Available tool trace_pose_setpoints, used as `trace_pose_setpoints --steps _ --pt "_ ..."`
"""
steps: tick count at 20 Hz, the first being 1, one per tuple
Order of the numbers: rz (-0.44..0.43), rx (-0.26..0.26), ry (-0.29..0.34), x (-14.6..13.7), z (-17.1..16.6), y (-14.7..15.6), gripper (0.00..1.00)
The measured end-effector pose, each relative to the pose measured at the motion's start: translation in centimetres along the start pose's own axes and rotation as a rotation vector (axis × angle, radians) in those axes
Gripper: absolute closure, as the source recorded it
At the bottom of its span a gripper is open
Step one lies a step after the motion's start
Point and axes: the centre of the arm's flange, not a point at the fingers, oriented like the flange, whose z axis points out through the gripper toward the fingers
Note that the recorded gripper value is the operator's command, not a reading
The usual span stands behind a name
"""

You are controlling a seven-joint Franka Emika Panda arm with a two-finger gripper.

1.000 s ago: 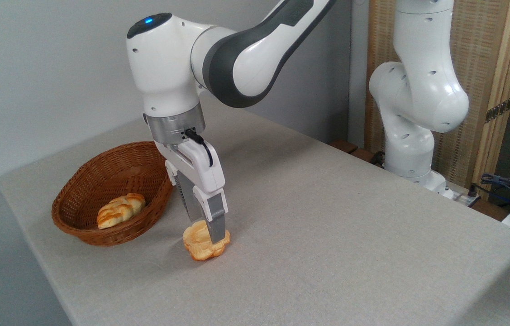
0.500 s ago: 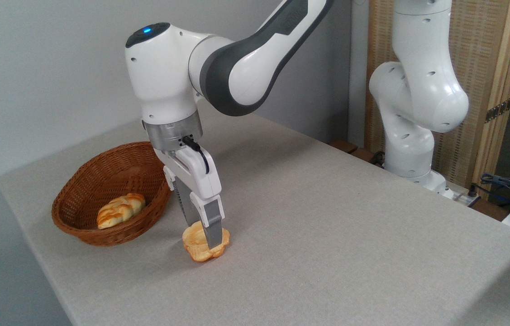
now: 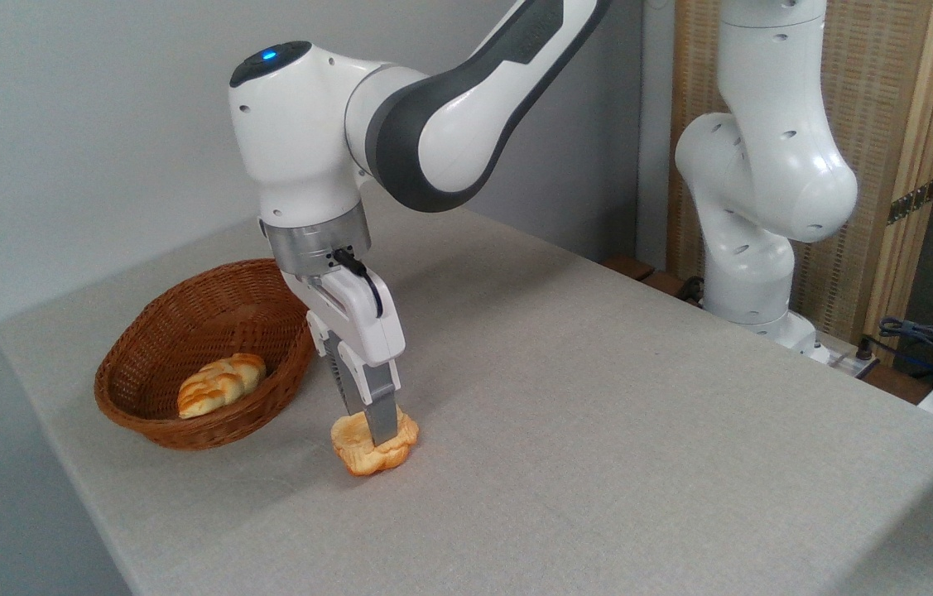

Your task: Put bread into the basket

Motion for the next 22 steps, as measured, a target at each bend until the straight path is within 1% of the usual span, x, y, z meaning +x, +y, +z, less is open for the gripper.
trace_pose_setpoints --steps 2,4,5,7,9,10,12,13,15,18,20,22 --pt "0.001 0.003 0.004 0.0 -0.2 0.0 0.52" --pt "0.007 0.019 0.025 0.7 -1.4 0.3 0.51" --pt "0.001 0.030 0.042 1.3 -2.3 0.6 0.48" --pt "-0.027 0.054 0.080 2.8 -4.6 1.6 0.47" --pt "-0.073 0.061 0.127 4.8 -6.7 3.2 0.42" --pt "-0.100 0.052 0.156 5.7 -7.8 4.2 0.34" --pt "-0.163 0.015 0.212 7.4 -9.5 5.9 0.05" --pt "-0.191 -0.004 0.232 8.0 -10.1 6.7 0.00" --pt "-0.224 -0.029 0.249 9.3 -10.5 8.4 0.00" --pt "-0.232 -0.049 0.251 11.6 -9.5 10.7 0.00" --pt "-0.223 -0.055 0.257 12.7 -8.5 11.4 0.00" --pt "-0.221 -0.059 0.254 13.1 -7.9 11.5 0.00"
